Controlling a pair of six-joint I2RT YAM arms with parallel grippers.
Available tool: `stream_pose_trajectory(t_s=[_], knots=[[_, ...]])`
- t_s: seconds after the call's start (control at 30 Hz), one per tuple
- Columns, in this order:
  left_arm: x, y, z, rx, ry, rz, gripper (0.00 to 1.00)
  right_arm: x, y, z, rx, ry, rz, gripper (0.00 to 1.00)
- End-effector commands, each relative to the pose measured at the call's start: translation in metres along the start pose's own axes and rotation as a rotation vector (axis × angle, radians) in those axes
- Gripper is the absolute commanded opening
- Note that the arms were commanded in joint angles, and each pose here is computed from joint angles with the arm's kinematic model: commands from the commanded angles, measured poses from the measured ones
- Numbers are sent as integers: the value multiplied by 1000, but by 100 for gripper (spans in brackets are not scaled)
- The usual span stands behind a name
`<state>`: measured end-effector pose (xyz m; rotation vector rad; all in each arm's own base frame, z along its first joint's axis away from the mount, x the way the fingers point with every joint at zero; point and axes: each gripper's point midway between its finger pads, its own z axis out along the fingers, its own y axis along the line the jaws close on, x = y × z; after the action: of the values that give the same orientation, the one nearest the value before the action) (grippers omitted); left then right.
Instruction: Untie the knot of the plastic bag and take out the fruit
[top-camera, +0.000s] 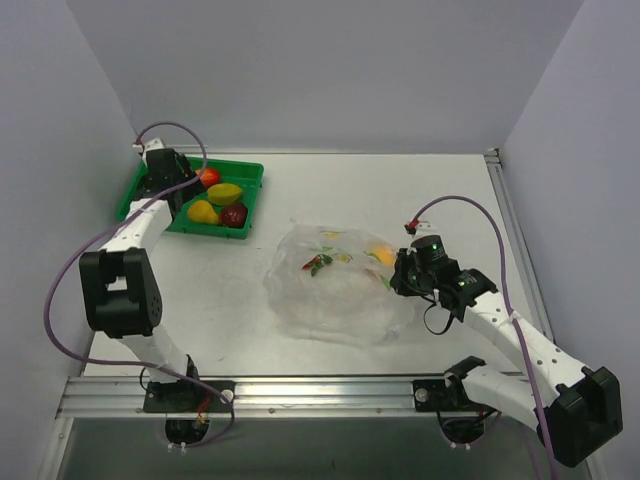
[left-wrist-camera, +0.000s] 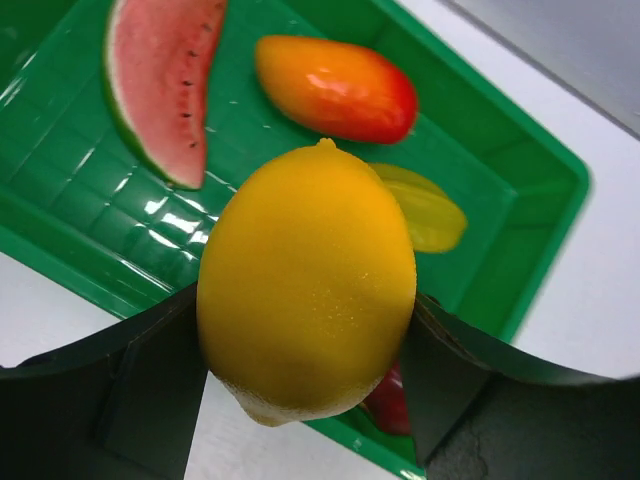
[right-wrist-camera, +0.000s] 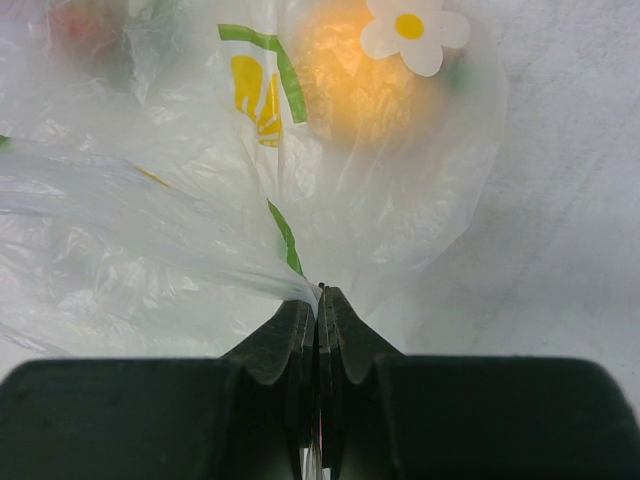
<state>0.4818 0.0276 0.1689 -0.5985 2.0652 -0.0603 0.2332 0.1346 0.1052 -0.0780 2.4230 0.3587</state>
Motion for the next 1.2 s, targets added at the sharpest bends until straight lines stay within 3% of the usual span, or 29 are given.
stream_pose_trajectory(t_s=[0.0,0.13,0.17,0.23,0.37,0.53,0.63,0.83,0.9,0.93,0.97,1.07,1.17], knots=[[-61,6,18,-32,-168,-92,48,-1,5,-5,-28,10,-21,0],[-59,29,54,-103,-135,-83,66,-2,4,-4,-23,13,-20,0],[-57,32,58,-110,-126,-74,83,-2,4,-4,-23,15,-20,0],[-53,32,65,-94,-104,-56,97,-2,5,-3,-22,19,-22,0],[-46,26,58,-62,-72,-41,97,-6,5,-2,-15,13,-29,1],[-35,15,6,-24,-76,-82,97,-15,6,-2,-7,1,-37,1],[-18,-5,-33,29,-79,-36,97,-23,9,-5,-13,-15,-42,1],[28,-66,-114,233,-54,208,97,-29,5,-8,12,-23,-66,1],[37,-81,-140,343,-41,274,97,-33,0,-9,38,-33,-70,17],[46,-88,-150,390,-32,312,98,-34,-1,-10,45,-30,-82,30],[59,-86,-154,406,-10,333,97,-37,-6,-11,75,-41,-85,54],[80,-84,-174,483,-1,359,97,-44,-12,-10,107,-45,-99,83],[104,-85,-187,595,13,382,97,-52,-11,-7,108,-34,-127,96]])
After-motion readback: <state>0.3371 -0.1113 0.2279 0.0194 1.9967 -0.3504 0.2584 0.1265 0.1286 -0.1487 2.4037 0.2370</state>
